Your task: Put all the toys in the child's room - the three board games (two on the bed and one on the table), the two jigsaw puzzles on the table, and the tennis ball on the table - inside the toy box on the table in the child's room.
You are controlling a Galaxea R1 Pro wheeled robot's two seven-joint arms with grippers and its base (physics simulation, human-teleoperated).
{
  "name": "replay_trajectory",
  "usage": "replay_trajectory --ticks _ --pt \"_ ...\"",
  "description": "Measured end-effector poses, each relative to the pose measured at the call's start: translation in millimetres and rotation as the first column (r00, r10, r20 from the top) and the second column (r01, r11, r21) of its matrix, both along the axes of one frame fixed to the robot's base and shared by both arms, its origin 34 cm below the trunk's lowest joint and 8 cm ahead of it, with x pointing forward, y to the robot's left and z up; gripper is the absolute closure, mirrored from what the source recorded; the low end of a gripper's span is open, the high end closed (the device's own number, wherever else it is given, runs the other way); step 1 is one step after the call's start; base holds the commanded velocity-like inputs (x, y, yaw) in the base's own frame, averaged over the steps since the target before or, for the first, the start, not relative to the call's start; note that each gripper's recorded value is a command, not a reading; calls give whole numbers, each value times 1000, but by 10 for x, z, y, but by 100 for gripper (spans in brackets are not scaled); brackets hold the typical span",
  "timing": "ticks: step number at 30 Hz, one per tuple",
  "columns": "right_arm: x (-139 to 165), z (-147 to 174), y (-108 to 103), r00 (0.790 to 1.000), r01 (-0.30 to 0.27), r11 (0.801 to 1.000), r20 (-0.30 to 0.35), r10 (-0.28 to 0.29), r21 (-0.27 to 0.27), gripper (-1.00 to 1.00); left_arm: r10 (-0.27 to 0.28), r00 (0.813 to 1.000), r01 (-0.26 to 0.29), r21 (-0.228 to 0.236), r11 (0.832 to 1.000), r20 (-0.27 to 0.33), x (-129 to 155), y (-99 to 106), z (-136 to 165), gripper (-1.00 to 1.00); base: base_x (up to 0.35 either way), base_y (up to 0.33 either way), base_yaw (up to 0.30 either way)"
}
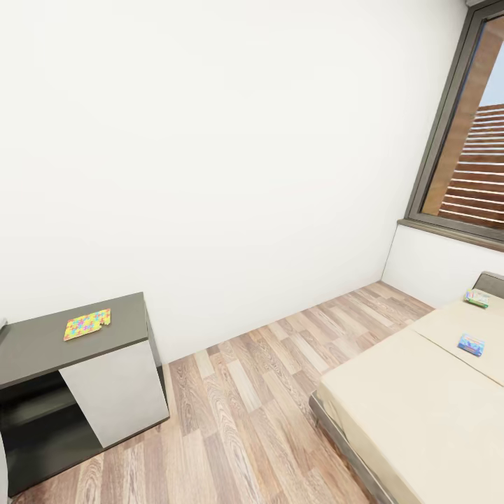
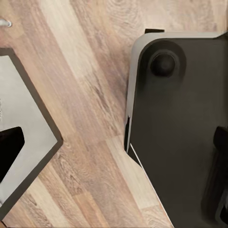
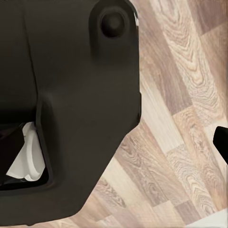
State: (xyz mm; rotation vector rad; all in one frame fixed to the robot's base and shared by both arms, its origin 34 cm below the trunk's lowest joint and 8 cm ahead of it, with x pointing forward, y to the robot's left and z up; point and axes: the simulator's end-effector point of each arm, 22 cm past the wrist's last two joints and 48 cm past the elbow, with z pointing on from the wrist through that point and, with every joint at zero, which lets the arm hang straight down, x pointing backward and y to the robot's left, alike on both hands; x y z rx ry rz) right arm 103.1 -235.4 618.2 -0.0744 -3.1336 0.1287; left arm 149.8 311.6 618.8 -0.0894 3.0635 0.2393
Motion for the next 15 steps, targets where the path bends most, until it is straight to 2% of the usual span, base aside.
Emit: replay_trajectory --ticks 5,10,12,14,15 --pt "29 -1 -13 1000 2 1000 7 -2 -2 -100 1 1000 -1 2 1000 31 280 19 16 -100 0 0 0" --pt "284 -4 -23 998 7 1000 57 -7 -3 -100 11 1000 -11 -3 1000 -22 344 40 23 -100 0 0 0" --pt "491 2 -21 995 11 1000 95 -11 -1 -100 14 1000 -15 -10 1000 -18 607 43 48 -100 0 0 0" --pt "752 21 22 990 12 1000 137 -13 7 -100 15 1000 -14 -39 999 11 987 -9 96 -100 0 0 0" --pt "960 42 60 986 12 1000 164 -14 13 -100 13 1000 -11 -76 997 27 1208 -73 135 -100 0 0 0"
